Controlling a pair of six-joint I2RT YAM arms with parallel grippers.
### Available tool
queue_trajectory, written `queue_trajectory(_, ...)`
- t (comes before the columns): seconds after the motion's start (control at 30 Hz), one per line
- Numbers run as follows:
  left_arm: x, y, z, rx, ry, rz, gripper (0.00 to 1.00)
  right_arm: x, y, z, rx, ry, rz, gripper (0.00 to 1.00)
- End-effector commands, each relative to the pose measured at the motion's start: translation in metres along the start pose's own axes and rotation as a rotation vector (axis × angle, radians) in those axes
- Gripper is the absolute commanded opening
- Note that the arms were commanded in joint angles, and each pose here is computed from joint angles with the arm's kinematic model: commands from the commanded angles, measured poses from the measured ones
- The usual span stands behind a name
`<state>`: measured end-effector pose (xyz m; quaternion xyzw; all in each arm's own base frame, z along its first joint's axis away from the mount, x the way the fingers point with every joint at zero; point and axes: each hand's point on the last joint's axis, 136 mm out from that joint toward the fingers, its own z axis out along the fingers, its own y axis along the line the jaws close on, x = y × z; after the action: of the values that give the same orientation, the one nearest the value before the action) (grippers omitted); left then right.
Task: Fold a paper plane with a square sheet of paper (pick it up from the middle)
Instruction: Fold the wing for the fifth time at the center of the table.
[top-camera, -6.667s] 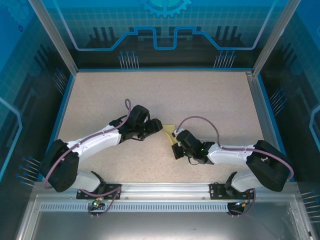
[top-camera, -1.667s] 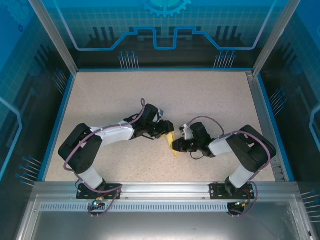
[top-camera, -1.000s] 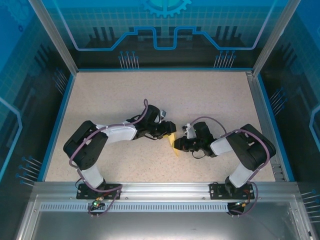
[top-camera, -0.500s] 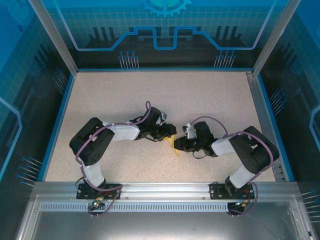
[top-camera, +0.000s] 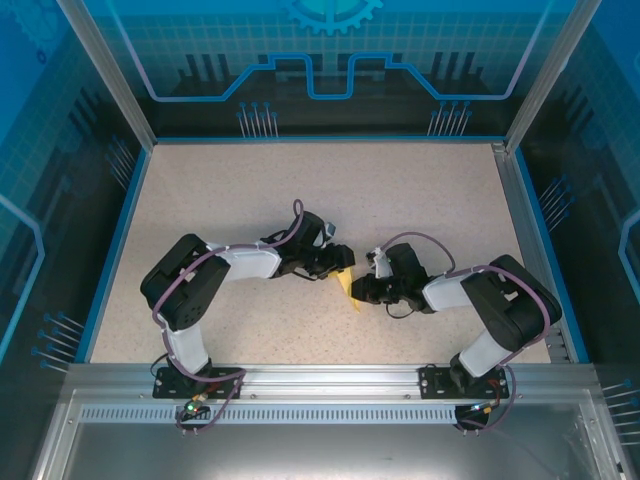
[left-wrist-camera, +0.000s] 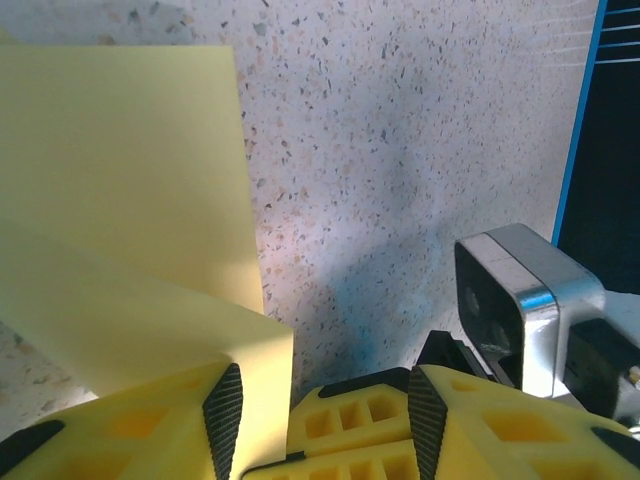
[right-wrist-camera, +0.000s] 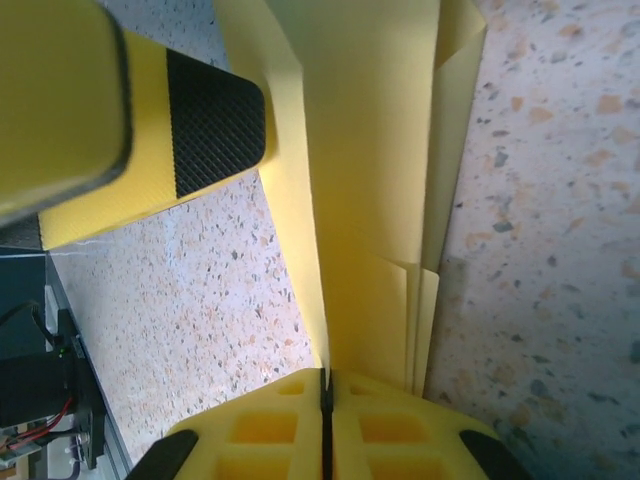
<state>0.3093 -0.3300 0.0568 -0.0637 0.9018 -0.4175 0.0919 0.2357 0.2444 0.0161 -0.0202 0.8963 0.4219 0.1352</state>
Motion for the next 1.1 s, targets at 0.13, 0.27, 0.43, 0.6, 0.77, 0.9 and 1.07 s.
queue_trajectory(0.13,-0.001,-0.018,-0.007,0.047,-0.008,0.066,0.59,0.004,-0.013,-0.002,-0.017,-0.012,0.104,0.05)
queue_trajectory(0.27,0.004,-0.024,-0.016,0.073,-0.012,0.091,0.62,-0.001,-0.001,-0.003,-0.086,-0.009,0.108,0.06)
queue_trajectory(0.43,0.009,-0.023,-0.011,0.084,0.004,0.101,0.62,-0.007,0.014,-0.004,-0.140,0.000,0.099,0.06)
queue_trajectory(0.6,0.006,-0.024,0.001,0.089,0.007,0.094,0.62,-0.009,0.016,-0.006,-0.143,-0.001,0.101,0.07)
queue_trajectory(0.77,0.002,-0.019,0.009,0.077,0.010,0.092,0.62,-0.007,0.013,-0.006,-0.133,0.001,0.104,0.09)
queue_trajectory(0.9,-0.001,-0.023,0.010,0.090,-0.002,0.107,0.62,-0.007,0.010,-0.007,-0.118,-0.006,0.108,0.10)
queue_trajectory(1.07,-0.003,-0.016,0.016,0.053,0.005,0.113,0.62,-0.007,0.009,-0.009,-0.098,-0.014,0.099,0.16)
